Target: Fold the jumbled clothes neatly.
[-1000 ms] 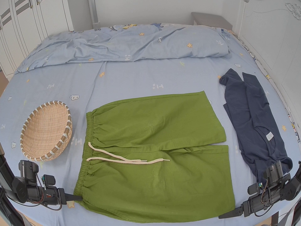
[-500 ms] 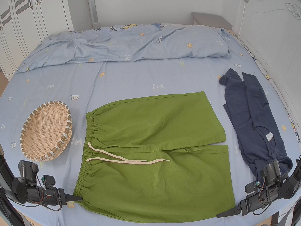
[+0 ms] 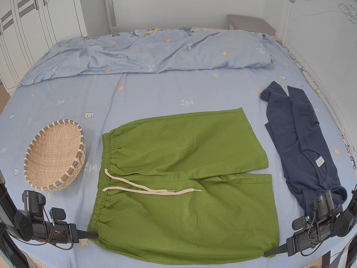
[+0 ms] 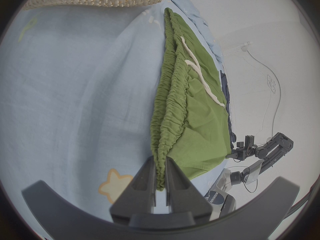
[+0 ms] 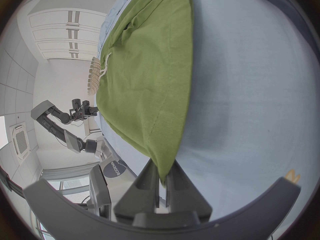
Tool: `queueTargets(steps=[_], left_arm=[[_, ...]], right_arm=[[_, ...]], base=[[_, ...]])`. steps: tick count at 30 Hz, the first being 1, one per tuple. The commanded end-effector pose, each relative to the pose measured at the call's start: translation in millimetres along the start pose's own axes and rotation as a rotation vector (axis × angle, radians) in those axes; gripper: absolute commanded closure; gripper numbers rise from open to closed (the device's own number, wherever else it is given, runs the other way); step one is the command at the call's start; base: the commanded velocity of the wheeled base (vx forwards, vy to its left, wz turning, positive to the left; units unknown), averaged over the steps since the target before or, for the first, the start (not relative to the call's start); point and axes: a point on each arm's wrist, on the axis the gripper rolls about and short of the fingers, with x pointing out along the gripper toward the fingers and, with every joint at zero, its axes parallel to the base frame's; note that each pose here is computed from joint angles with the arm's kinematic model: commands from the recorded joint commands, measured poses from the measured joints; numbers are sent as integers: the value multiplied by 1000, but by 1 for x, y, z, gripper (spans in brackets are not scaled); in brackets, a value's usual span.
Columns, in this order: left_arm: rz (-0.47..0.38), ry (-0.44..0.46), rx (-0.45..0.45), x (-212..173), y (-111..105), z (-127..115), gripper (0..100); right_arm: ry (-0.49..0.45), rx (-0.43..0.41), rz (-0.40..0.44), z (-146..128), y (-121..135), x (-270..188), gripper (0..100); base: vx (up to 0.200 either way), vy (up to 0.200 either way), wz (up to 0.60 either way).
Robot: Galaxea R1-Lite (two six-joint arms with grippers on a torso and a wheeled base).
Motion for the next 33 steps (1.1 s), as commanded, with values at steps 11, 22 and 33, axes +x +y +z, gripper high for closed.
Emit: queueTargets(steps=[11, 22, 33], left_arm=[[57, 49, -12, 0, -1, -13, 100], [9, -8, -55, -7, -44, 8, 100], [13, 36, -163, -30, -85, 67, 100]], right_arm=[[11, 27, -101, -13, -5, -5, 100], [-160, -92, -89, 17, 13, -24, 100], [-213, -92, -94, 87, 45, -67, 100]], base=[[0, 0, 0], [0, 0, 0], [0, 0, 0]])
